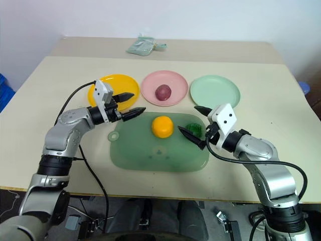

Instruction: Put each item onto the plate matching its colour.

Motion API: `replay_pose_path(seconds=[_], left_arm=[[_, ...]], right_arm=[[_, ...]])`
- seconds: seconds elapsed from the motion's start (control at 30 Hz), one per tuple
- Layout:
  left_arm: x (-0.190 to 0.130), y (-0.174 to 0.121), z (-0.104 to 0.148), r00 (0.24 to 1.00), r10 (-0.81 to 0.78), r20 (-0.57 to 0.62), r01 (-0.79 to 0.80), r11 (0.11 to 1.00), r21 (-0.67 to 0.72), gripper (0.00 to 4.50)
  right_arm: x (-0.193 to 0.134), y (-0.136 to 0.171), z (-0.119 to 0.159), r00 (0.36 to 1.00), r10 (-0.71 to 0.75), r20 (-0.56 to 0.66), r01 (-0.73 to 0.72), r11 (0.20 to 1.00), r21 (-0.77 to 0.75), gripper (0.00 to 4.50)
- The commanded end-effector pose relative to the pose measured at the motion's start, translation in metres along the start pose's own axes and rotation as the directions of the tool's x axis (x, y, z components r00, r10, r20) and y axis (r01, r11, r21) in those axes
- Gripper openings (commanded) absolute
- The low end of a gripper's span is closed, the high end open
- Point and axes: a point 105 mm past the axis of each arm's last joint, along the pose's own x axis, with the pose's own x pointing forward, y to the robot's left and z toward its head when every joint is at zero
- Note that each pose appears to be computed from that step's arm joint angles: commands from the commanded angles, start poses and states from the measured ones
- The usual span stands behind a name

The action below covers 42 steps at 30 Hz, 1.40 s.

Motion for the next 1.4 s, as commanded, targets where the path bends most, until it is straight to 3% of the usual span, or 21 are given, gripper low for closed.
replay_pose_path(seconds=[0.03, 0.23, 0.4, 0.53, 0.6, 0.67, 0.77, 0.83, 0.93, 1.03, 1.13, 1.23, 1.4], left_arm=[[0.015, -0.028, 0.000, 0.988, -0.141, -0.060, 0.146, 0.986, 0.083, 4.41], [0.035, -0.047, -0.016, 0.953, -0.260, -0.154, 0.277, 0.955, 0.105, 4.41], [0.045, -0.041, -0.033, 0.939, -0.243, -0.244, 0.287, 0.944, 0.162, 4.41], [0.048, -0.042, -0.027, 0.944, -0.261, -0.199, 0.292, 0.946, 0.142, 3.28], [0.045, -0.035, -0.023, 0.958, -0.224, -0.178, 0.251, 0.957, 0.148, 3.13], [0.040, -0.023, -0.012, 0.980, -0.161, -0.117, 0.175, 0.977, 0.121, 3.13], [0.015, 0.027, 0.010, 0.989, 0.145, -0.001, -0.145, 0.988, 0.052, 3.13], [-0.012, 0.063, 0.014, 0.925, 0.380, 0.010, -0.380, 0.925, 0.025, 3.13], [-0.049, 0.102, 0.005, 0.769, 0.637, -0.048, -0.638, 0.770, -0.015, 3.13], [-0.060, 0.115, -0.013, 0.684, 0.720, -0.118, -0.726, 0.687, -0.018, 3.13], [-0.055, 0.117, -0.021, 0.681, 0.723, -0.117, -0.732, 0.678, -0.071, 3.13], [-0.049, 0.114, -0.025, 0.709, 0.699, -0.096, -0.706, 0.702, -0.095, 4.45], [-0.048, 0.114, -0.017, 0.729, 0.682, -0.054, -0.684, 0.726, -0.067, 4.45]], right_arm=[[-0.003, 0.003, 0.009, 0.999, 0.046, 0.020, -0.046, 0.999, -0.024, 4.50], [-0.007, 0.006, 0.008, 0.999, 0.044, 0.011, -0.043, 0.999, -0.027, 4.50], [-0.011, 0.007, 0.008, 1.000, 0.019, 0.011, -0.019, 0.999, -0.030, 4.50], [-0.014, 0.008, 0.008, 1.000, 0.001, 0.007, -0.001, 1.000, -0.031, 4.50], [-0.014, 0.007, 0.008, 1.000, -0.001, 0.007, 0.002, 0.999, -0.033, 4.50], [-0.014, 0.007, 0.008, 1.000, -0.002, 0.007, 0.002, 0.999, -0.035, 4.50], [-0.013, 0.006, 0.009, 1.000, -0.004, 0.013, 0.004, 0.999, -0.044, 4.50], [-0.012, 0.004, 0.010, 1.000, -0.003, 0.018, 0.004, 0.999, -0.047, 4.50], [-0.007, 0.004, 0.011, 1.000, 0.007, 0.028, -0.005, 0.999, -0.045, 4.50], [0.000, 0.005, 0.011, 0.999, 0.030, 0.039, -0.028, 0.999, -0.040, 4.50], [0.006, 0.006, 0.012, 0.998, 0.048, 0.046, -0.047, 0.998, -0.040, 4.50], [0.008, 0.007, 0.012, 0.997, 0.057, 0.045, -0.055, 0.998, -0.040, 4.50], [0.004, 0.007, 0.006, 0.997, 0.078, 0.008, -0.078, 0.996, 0.051, 4.50]])
